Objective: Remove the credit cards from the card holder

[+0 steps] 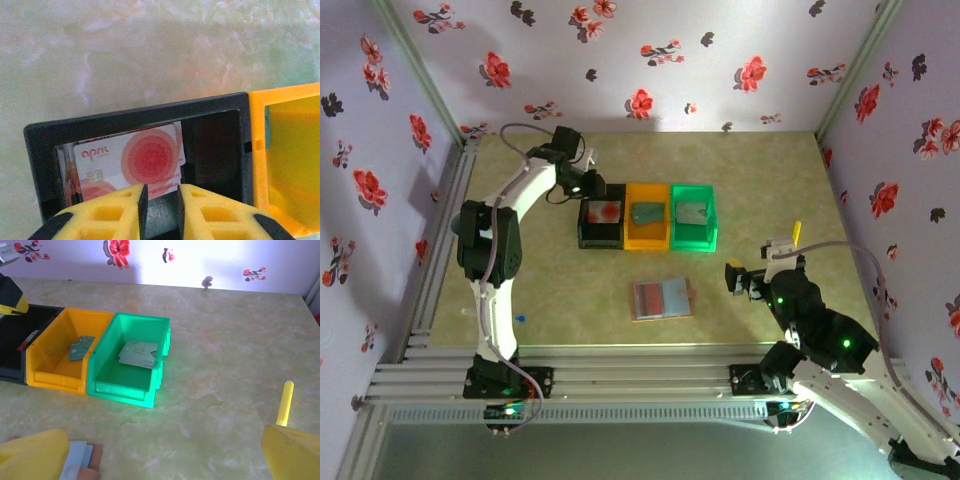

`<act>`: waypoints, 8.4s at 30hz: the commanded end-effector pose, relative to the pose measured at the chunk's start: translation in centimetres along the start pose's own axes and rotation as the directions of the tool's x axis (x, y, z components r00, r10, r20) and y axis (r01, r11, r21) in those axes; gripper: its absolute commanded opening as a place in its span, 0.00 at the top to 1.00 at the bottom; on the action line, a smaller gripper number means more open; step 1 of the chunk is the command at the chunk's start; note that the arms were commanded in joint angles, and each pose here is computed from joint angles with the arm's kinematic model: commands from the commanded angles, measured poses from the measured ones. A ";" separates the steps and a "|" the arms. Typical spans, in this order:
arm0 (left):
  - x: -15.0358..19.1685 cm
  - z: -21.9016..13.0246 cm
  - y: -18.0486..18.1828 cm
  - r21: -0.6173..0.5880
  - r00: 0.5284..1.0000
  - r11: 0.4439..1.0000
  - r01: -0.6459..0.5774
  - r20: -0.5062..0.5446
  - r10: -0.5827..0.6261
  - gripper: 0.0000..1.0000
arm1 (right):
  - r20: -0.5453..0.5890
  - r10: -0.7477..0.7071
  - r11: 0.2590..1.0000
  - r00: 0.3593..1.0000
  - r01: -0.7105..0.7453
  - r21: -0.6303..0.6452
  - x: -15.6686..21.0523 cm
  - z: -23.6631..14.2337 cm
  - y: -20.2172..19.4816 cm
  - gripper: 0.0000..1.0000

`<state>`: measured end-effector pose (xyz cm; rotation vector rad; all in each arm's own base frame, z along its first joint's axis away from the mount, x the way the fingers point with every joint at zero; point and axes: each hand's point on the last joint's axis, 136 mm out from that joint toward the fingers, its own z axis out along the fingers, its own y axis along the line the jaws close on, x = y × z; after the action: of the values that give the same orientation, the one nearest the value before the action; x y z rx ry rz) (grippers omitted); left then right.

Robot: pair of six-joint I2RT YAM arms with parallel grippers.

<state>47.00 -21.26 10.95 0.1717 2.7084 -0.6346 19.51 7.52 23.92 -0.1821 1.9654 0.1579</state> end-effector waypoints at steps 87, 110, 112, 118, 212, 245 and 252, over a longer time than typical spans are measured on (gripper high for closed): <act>24.7 -14.7 -0.5 -0.038 0.953 0.960 0.276 0.140 -0.268 0.00 | -0.528 0.198 0.978 0.826 -0.205 0.047 15.5 6.8 14.5 0.91; 25.7 -12.0 -3.6 0.012 0.952 0.956 0.294 0.086 -0.294 0.00 | -0.581 0.293 0.955 0.759 -0.267 0.132 20.0 9.1 12.4 1.00; 25.7 -11.7 -4.2 0.029 0.950 0.954 0.299 0.082 -0.301 0.00 | -0.578 0.303 0.952 0.758 -0.272 0.142 20.3 9.2 12.0 1.00; 25.4 -10.7 -6.2 0.091 0.950 0.951 0.295 0.080 -0.302 0.00 | -0.576 0.327 0.943 0.750 -0.298 0.147 21.2 9.1 11.7 1.00; 29.5 1.5 -15.1 0.075 0.969 0.979 0.187 -0.177 -0.172 0.11 | -0.591 0.363 0.925 0.720 -0.355 0.136 22.8 8.0 10.8 1.00; 29.8 2.1 -15.6 0.028 0.975 0.991 0.130 -0.187 -0.123 0.11 | -0.590 0.367 0.924 0.720 -0.355 0.141 23.2 8.0 10.4 1.00; 30.0 2.1 -15.0 0.006 0.976 0.993 0.120 -0.185 -0.117 0.11 | -0.590 0.369 0.923 0.719 -0.357 0.143 23.3 7.9 10.3 1.00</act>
<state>16.72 -34.72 4.52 0.0466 2.9125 -0.7622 17.04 20.25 1.90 0.2019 2.5570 0.4877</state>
